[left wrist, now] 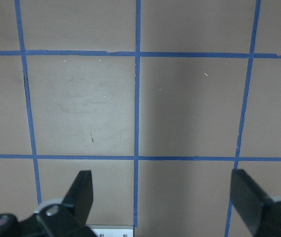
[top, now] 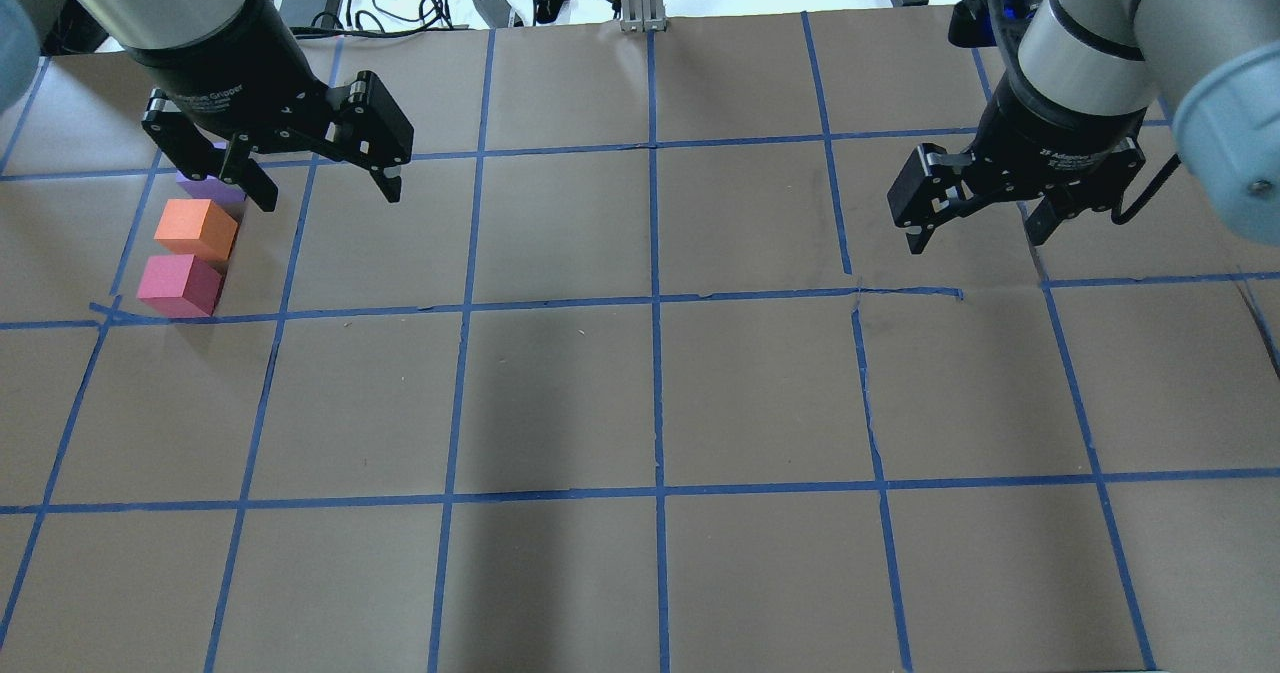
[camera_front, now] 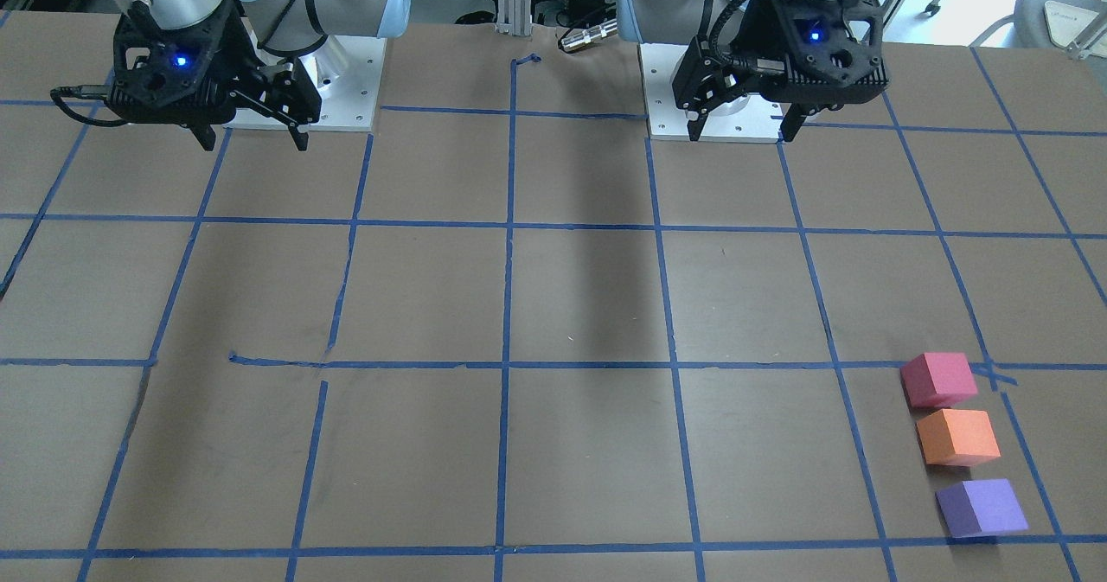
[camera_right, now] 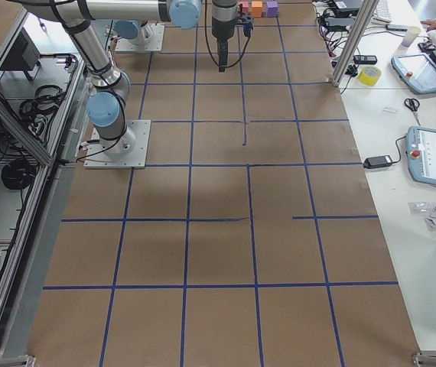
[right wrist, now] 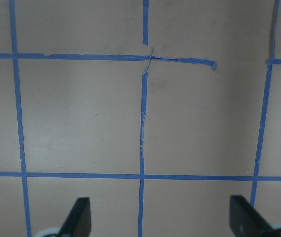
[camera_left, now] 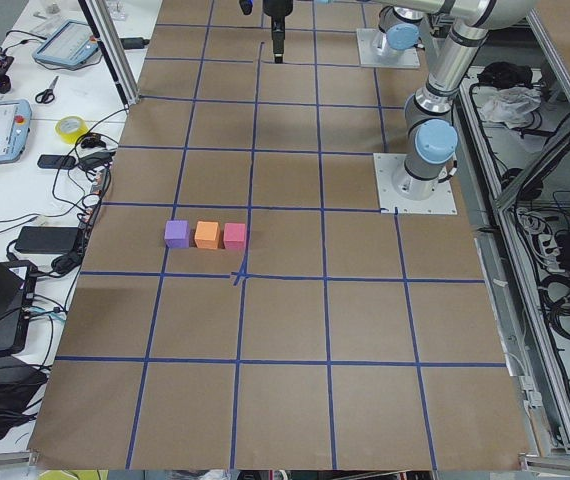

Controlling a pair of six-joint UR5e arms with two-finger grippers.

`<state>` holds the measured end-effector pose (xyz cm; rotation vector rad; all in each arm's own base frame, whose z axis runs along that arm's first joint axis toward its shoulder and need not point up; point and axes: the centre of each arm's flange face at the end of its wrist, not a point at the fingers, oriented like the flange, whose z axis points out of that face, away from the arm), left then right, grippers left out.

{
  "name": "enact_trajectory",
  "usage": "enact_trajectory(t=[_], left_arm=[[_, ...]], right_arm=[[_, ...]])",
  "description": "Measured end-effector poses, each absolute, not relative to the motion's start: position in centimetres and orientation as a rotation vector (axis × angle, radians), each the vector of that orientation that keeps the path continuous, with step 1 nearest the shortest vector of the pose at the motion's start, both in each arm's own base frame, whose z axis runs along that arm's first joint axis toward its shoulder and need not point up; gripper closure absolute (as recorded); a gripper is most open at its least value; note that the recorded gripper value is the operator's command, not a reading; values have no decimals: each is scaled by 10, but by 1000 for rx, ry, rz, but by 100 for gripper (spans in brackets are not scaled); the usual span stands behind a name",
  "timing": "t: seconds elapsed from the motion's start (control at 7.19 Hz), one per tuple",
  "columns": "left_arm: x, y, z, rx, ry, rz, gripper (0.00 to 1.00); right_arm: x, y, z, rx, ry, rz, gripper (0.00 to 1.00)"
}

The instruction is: Arrange blocks in a line

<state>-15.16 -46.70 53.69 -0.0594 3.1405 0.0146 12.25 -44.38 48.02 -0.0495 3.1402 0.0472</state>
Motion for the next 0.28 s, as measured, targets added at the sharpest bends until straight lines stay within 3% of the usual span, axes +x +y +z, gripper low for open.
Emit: enact_trajectory(t=[0.28], left_arm=[[-151, -468, 536, -62, 3137, 20, 0]], right_arm=[[124, -444, 479, -48, 3121, 52, 0]])
